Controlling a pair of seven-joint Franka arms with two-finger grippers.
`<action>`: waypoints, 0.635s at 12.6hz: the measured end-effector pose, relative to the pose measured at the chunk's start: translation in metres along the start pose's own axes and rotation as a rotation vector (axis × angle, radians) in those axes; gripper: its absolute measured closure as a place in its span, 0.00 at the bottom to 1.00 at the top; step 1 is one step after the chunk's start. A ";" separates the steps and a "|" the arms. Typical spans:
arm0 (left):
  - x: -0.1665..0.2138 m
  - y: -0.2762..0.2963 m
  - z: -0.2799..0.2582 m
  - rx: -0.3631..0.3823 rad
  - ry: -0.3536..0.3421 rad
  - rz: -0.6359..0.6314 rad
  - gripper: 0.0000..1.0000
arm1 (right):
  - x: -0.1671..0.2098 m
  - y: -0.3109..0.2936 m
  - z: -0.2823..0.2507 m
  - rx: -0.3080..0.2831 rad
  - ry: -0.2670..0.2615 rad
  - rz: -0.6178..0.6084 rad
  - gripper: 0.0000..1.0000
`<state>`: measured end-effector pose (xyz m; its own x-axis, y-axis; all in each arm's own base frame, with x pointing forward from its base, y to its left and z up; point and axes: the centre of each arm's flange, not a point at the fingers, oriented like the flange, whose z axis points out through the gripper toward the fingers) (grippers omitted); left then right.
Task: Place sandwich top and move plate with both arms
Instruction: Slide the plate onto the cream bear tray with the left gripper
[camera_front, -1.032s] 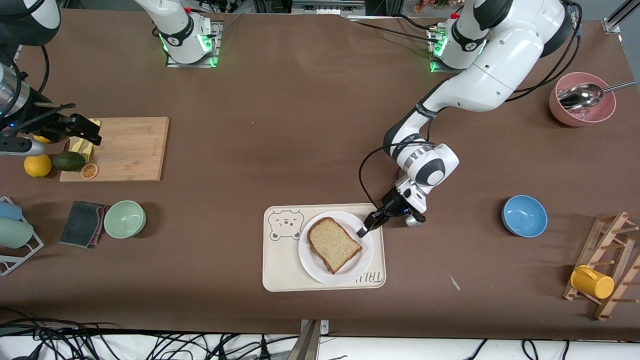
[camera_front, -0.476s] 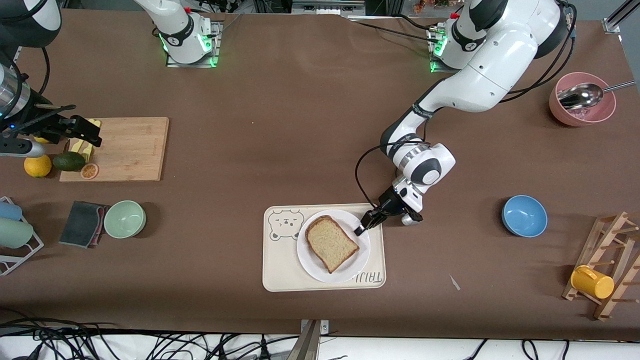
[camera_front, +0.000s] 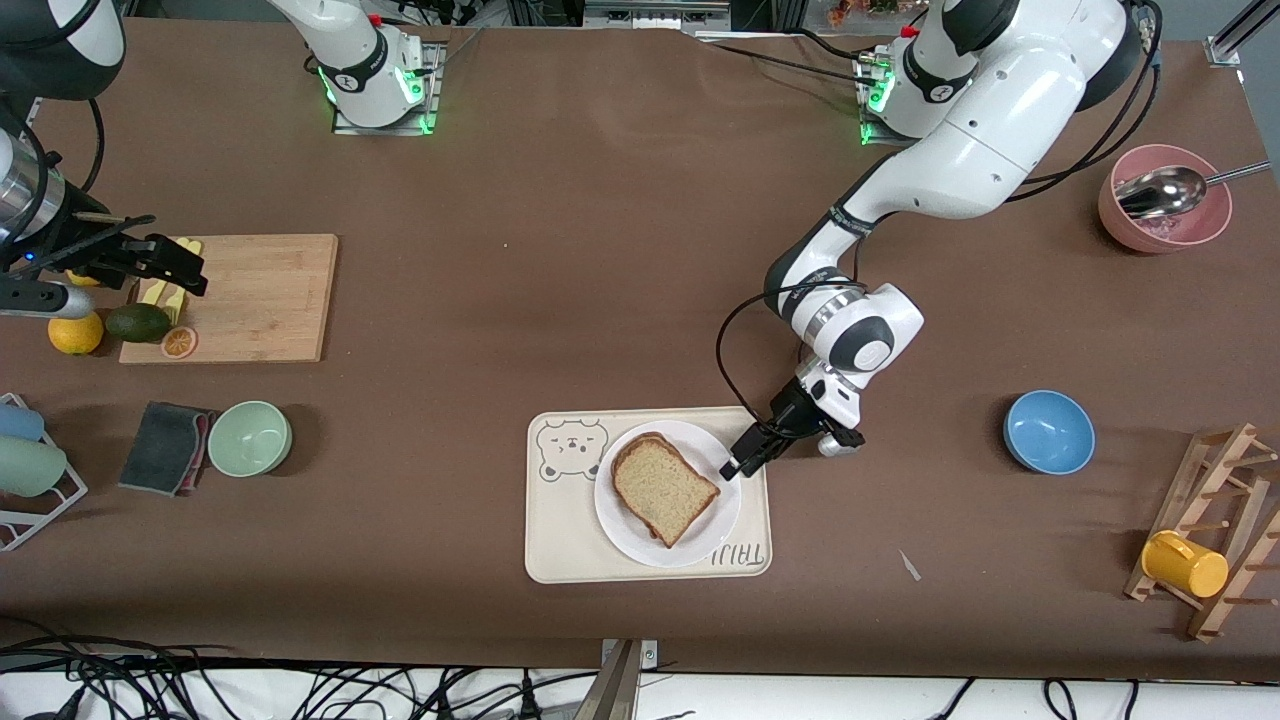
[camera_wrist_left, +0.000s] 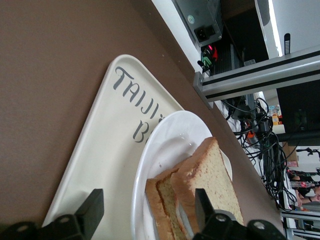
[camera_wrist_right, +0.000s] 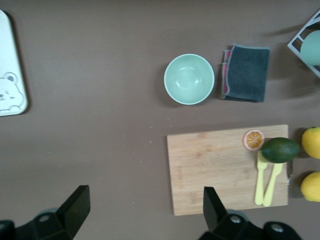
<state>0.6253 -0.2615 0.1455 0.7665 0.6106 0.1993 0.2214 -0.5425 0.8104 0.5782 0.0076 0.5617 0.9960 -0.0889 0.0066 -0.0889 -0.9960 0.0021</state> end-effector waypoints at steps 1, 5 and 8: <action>0.000 0.010 -0.006 0.017 0.007 -0.006 0.01 | -0.002 -0.002 -0.006 0.011 0.008 0.014 0.00; 0.008 0.047 -0.033 0.054 0.034 -0.034 0.00 | -0.014 -0.001 -0.030 0.015 0.034 0.021 0.00; 0.020 0.048 -0.040 0.051 0.052 -0.043 0.00 | -0.014 -0.002 -0.027 0.017 0.024 0.022 0.00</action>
<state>0.6274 -0.2525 0.2107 0.7233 0.6625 0.1946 0.2847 -0.5429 0.7901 0.5642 0.0105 0.5888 0.9934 -0.1104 0.0302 -0.1100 -0.9938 -0.0149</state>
